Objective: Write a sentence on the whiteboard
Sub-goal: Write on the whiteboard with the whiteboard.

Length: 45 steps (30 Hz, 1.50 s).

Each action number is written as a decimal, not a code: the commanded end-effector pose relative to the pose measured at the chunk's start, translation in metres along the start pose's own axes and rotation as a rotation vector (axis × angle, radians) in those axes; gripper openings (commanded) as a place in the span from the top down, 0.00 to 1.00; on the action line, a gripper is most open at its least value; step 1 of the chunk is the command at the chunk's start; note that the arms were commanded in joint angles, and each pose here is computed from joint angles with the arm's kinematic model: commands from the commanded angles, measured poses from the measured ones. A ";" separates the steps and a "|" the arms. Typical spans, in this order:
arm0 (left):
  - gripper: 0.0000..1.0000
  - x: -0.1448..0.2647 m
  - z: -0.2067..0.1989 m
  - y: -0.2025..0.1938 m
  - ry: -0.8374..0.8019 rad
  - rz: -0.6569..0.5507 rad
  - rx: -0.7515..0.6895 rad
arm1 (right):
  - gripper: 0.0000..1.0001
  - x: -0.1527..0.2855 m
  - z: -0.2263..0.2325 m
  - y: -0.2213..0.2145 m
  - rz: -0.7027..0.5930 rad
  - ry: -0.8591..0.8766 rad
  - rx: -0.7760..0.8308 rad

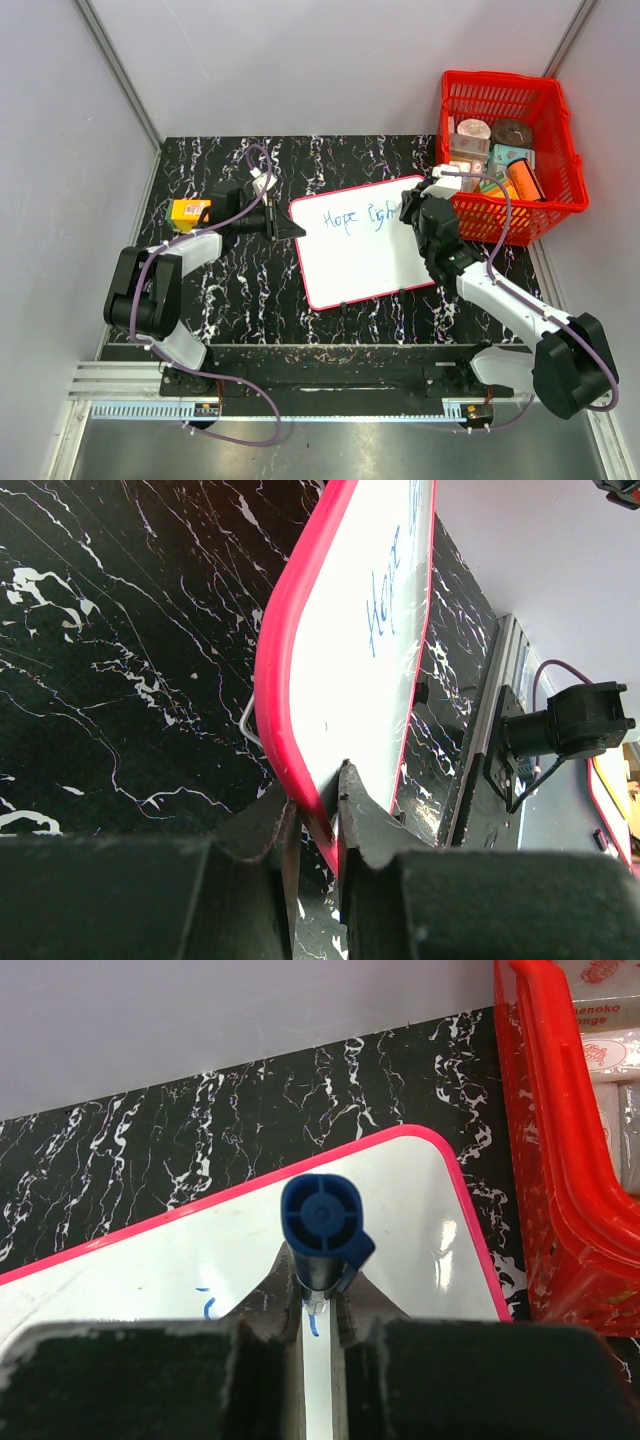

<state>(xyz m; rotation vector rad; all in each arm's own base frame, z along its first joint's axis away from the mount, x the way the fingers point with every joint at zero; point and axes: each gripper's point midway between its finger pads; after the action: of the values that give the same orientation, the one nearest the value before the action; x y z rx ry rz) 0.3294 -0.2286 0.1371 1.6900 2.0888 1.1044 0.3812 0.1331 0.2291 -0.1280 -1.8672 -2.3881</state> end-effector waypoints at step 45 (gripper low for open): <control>1.00 -0.010 0.033 -0.006 0.130 0.002 -0.143 | 1.00 0.002 -0.008 0.045 -0.140 -0.026 -0.042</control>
<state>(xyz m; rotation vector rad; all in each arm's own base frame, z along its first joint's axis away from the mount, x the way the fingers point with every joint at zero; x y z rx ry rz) 0.3296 -0.2286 0.1368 1.6898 2.0903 1.1058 0.3887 0.1187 0.2316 -0.1725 -1.9232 -2.4216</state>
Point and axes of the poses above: each gripper's point midway between its finger pads, its own x axis back along the fingers, its own z axis along the line the jaws close on, y = z × x, and after that the axes turned 2 degrees about x, right-handed
